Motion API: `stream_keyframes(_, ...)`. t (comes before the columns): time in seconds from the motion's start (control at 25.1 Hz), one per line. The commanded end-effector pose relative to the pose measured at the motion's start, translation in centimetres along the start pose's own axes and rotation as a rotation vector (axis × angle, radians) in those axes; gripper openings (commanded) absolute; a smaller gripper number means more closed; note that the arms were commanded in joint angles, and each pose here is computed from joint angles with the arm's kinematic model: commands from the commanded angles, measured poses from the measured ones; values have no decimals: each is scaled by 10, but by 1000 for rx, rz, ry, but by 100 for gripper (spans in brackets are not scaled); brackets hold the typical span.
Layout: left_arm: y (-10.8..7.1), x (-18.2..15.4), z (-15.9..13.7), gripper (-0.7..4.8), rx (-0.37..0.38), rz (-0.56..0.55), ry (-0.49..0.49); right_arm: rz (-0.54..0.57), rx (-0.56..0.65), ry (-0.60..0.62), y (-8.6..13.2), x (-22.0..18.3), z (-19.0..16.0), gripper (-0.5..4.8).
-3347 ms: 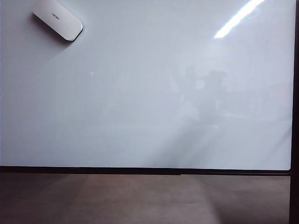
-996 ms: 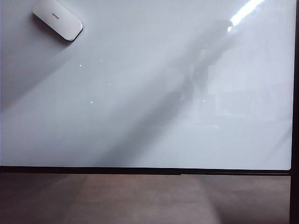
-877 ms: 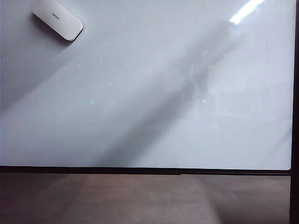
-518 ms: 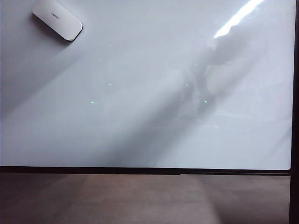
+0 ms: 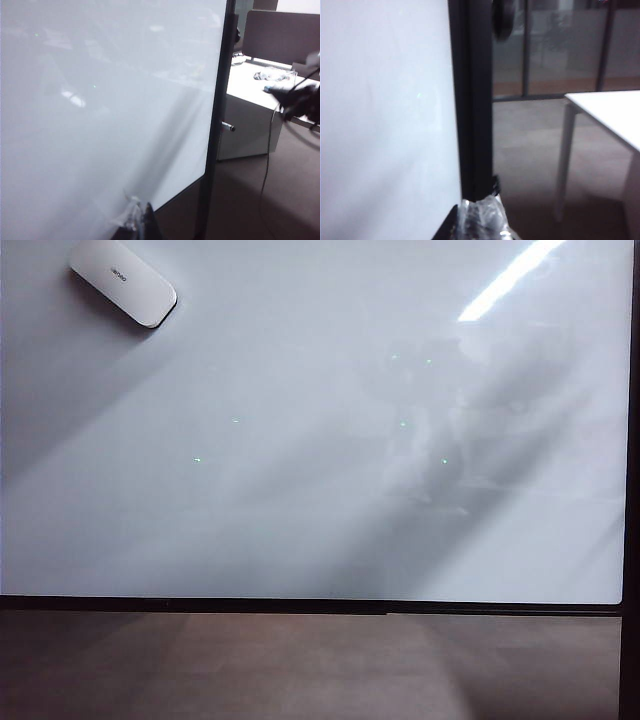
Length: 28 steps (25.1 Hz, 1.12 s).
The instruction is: Reach to the right to find the marker pen, pick it up, and write the number 3 on the whiteboard.
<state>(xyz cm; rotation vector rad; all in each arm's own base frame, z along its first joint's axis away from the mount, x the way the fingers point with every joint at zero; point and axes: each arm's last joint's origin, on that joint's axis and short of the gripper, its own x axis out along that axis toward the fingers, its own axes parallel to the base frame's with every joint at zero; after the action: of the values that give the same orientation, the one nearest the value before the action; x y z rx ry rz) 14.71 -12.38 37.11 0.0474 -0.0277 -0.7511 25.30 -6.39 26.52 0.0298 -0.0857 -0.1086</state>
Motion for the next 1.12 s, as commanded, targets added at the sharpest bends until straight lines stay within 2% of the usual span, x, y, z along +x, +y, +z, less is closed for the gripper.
stream_keyframes(0.04, 0, -1, 5, -5, 6, -1, -38, 42, -5, -23, -2, 8, -16, -6)
stream_keyframes(0.28, 0, -1, 8, -5, 8, 2, -69, 19, -3, -8, -12, 21, -58, -6)
stream_keyframes(0.6, 1, -1, 9, -5, 9, 2, -80, -13, -2, -48, -27, 32, -94, -5)
stream_keyframes(0.64, 1, -1, 9, -5, 9, 2, -81, -19, 1, -32, -30, 33, -99, 25)
stream_keyframes(0.68, 1, -1, 9, -5, 9, 2, -81, -17, 8, -15, -30, 34, -102, 176)
stream_keyframes(0.72, 1, -1, 9, -5, 8, 2, -80, -20, 13, -11, -31, 34, -103, 268)
stream_keyframes(0.76, 1, -1, 9, -5, 8, 2, -80, 9, 12, -6, -33, 35, -103, 306)
stream_keyframes(0.92, 1, -1, 9, -5, 8, 2, -80, 145, 24, 25, -48, 50, -98, 306)
stream_keyframes(1.12, 1, -1, 9, -5, 8, 2, -80, 165, 21, 21, -63, 74, -102, 306)
